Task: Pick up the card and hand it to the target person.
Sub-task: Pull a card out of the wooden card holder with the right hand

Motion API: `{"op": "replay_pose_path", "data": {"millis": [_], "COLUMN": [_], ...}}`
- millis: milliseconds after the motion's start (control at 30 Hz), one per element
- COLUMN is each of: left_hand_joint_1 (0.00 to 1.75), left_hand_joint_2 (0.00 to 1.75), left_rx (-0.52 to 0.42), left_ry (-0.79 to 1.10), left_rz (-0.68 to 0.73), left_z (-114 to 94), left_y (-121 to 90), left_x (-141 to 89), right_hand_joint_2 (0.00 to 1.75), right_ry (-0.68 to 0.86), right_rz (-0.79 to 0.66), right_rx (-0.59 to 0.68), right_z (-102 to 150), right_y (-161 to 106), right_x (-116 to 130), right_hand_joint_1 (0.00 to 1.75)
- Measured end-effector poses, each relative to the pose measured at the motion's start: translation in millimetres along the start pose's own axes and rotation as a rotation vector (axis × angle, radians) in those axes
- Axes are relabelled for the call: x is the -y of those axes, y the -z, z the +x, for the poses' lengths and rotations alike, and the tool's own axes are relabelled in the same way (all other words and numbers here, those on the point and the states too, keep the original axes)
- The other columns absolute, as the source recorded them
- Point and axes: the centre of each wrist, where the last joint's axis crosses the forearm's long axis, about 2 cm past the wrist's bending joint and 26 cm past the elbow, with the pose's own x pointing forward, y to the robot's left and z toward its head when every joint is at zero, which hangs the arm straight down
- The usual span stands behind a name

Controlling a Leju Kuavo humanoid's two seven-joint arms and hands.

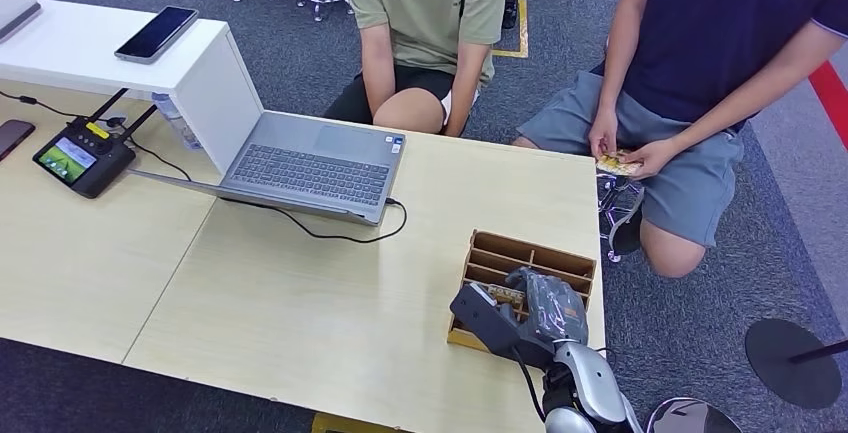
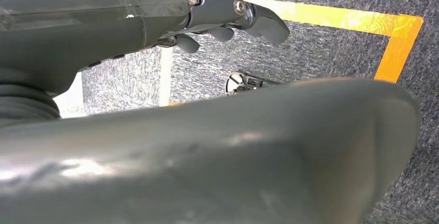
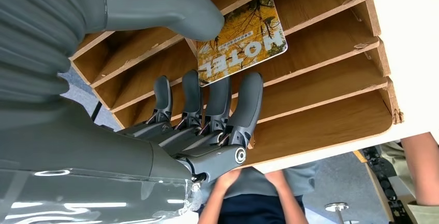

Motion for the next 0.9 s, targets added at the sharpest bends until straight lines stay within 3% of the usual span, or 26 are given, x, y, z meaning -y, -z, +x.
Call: {"op": "replay_pose_path", "data": {"millis": [533, 700, 833, 900], "left_hand_joint_1": [0.0, 0.0, 0.0, 0.0], "left_hand_joint_2": [0.0, 0.0, 0.0, 0.0], "left_rx": [-0.001, -0.001, -0.003, -0.003], "left_ry": [0.0, 0.0, 0.001, 0.001], "left_rz": [0.0, 0.0, 0.0, 0.0], "left_z": [0.0, 0.0, 0.0, 0.0], "left_y": [0.0, 0.0, 0.0, 0.0], "left_x": [0.0, 0.0, 0.0, 0.0], "right_hand_joint_2": [1.75, 1.75, 1.75, 1.75], "right_ry": [0.001, 0.001, 0.001, 0.001], "right_rz": [0.001, 0.001, 0.002, 0.003], "right_rx": [0.0, 0.0, -0.002, -0.002], "right_z": [0.0, 0.0, -0.2, -0.4], "right_y": [0.0, 0.0, -0.1, -0.1], "right_x": [0.0, 0.0, -0.4, -0.6], "right_hand_joint_1": [0.92, 1.2, 1.62, 1.75]}}
